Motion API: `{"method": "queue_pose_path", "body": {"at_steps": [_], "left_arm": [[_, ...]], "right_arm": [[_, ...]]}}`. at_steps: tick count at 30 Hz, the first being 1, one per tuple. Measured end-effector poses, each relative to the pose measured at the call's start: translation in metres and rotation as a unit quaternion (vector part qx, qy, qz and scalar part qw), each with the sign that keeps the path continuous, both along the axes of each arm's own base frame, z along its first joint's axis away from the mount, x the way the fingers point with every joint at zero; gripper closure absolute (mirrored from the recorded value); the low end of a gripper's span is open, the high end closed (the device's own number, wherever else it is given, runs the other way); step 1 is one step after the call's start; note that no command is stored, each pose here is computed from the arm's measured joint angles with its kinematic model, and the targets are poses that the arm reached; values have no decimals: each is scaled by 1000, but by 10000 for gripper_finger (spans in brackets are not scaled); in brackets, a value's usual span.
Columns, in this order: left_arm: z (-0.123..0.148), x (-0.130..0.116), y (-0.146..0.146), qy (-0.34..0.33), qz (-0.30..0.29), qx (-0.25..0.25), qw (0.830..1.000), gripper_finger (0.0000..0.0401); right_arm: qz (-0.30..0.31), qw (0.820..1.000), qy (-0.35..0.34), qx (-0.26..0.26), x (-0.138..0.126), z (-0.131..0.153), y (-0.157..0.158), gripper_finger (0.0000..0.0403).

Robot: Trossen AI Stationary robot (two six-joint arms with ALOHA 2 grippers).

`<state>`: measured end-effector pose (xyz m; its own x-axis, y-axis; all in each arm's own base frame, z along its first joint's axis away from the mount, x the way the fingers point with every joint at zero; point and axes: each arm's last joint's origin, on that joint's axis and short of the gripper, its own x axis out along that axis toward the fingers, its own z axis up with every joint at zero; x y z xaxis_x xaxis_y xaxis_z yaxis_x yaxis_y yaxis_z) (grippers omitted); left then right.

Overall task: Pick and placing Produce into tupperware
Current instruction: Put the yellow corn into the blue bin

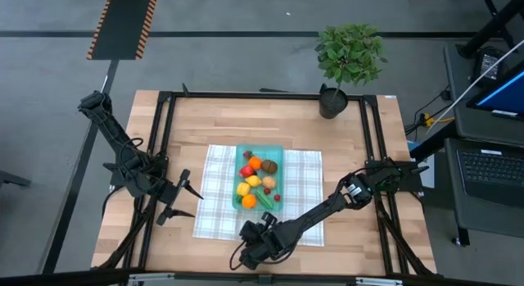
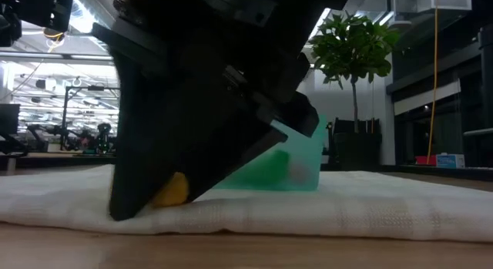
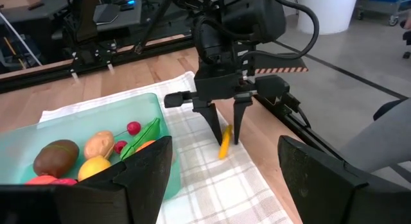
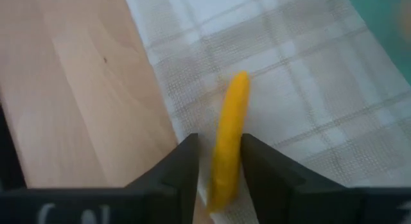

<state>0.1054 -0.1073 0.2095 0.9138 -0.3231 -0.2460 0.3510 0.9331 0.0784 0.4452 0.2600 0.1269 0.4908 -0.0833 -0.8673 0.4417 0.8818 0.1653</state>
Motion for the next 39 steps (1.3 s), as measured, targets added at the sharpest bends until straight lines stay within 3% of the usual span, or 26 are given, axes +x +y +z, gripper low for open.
{"method": "queue_pose_path", "body": {"at_steps": [11, 32, 39], "left_arm": [[0, 0, 0, 0, 0, 0, 1000, 128], [0, 0, 0, 0, 0, 0, 1000, 128], [0, 0, 0, 0, 0, 0, 1000, 128]], "right_arm": [[27, 1000, -9, -5, 8, 11, -3, 239], [3, 1000, -6, -13, 17, 11, -21, 238], [-8, 1000, 18, -21, 12, 10, -24, 263]]}}
